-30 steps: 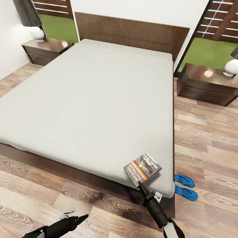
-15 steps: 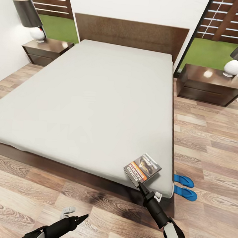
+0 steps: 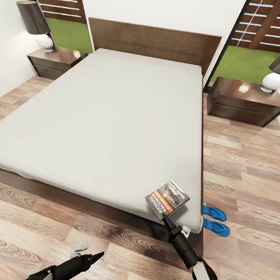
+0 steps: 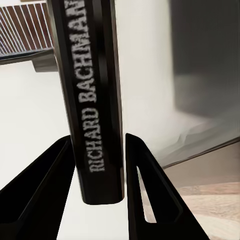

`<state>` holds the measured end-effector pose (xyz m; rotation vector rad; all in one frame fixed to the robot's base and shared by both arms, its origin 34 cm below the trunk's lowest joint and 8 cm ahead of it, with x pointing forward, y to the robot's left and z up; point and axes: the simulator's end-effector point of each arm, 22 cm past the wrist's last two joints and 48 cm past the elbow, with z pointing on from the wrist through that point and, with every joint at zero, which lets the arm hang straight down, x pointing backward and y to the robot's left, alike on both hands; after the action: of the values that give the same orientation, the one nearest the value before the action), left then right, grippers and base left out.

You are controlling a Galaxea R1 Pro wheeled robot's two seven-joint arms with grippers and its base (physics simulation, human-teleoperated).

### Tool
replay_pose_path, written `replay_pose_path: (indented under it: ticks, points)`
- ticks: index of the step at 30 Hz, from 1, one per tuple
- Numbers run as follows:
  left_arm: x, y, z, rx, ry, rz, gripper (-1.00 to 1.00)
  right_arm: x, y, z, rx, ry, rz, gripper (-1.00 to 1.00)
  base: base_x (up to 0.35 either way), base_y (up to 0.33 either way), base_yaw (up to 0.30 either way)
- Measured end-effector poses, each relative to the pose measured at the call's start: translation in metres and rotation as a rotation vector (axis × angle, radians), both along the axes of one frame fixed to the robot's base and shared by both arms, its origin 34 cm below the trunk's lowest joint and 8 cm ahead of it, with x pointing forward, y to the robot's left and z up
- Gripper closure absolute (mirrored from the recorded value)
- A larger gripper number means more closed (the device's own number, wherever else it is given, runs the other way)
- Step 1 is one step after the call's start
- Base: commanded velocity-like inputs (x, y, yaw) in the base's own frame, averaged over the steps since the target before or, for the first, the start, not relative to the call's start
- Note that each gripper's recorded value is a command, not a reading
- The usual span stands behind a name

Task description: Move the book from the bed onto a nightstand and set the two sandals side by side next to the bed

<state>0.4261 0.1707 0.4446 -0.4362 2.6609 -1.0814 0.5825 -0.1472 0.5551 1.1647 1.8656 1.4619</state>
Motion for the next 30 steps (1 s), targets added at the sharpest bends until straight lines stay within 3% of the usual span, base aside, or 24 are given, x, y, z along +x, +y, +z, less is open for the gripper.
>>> replay_pose_path:
  ticks: [30]
  points:
    - [-0.001, 0.000, 0.047, 0.002, 0.003, -0.001, -1.00, -0.001, 0.004, 0.047, 0.003, 0.008, 0.010, 1.00, 0.000, 0.000, 0.000]
